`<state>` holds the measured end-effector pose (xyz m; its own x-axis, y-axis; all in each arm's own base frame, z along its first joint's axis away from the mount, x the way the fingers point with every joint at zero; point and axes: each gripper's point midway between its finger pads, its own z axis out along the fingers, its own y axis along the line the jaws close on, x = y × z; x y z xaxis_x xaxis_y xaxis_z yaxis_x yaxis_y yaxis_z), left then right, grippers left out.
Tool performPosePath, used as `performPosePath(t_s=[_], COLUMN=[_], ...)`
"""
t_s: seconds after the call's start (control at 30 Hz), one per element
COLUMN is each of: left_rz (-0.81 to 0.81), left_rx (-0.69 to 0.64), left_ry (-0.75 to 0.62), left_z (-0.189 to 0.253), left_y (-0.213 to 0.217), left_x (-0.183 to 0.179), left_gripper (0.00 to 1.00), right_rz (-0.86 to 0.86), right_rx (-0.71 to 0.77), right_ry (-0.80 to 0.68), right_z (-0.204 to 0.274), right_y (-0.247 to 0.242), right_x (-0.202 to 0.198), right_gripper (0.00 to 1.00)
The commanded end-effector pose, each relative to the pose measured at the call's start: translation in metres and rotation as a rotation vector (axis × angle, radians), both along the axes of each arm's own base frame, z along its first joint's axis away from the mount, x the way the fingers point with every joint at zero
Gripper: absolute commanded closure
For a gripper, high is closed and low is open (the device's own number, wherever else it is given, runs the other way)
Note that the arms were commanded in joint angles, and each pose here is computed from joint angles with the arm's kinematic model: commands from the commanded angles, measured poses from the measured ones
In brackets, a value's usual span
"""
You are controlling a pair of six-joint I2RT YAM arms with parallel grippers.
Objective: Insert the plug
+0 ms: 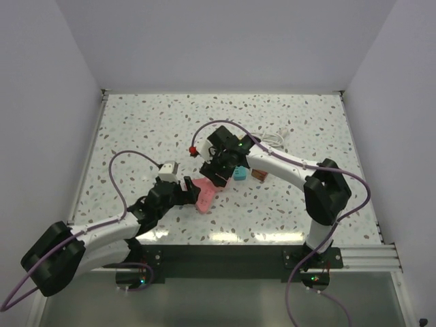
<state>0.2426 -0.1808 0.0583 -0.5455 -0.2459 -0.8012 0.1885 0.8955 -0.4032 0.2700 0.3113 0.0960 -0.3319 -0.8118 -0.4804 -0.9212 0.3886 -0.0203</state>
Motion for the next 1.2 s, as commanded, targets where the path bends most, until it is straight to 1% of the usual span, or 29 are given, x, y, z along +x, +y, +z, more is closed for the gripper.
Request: performPosePath(t_s=[0.0, 0.27, 0.47, 0.57, 1.17], left_rz=[-0.025, -0.024, -0.032, -0.037, -0.081], left_rx=[-0.018, -0.008, -0.008, -0.005, 0.018], left_ry=[-0.042, -0.038, -0.038, -0.042, -0.078], left_z=[0.007, 0.005, 0.003, 0.003, 0.008], left_y=[-0.005, -0.004, -0.004, -0.004, -0.016], left_x=[0.005, 0.008, 0.009, 0.012, 0.031], left_gripper=[0.12, 0.13, 0.16, 0.17, 0.31], right_rz=[0.009, 0.008, 0.014, 0.015, -0.002], right_rx=[-0.013, -0.05, -0.05, -0.083, -0.136], right_ry=[-0.034, -0.017, -0.006, 0.003, 0.004], right_z=[0.007, 0.001, -0.002, -0.006, -0.004], right_y=[0.005, 0.002, 0.003, 0.001, -0.013], right_x=[0.008, 0.005, 0.002, 0.0, -0.014], right_gripper=[1.0, 1.0, 1.0, 1.0, 1.0])
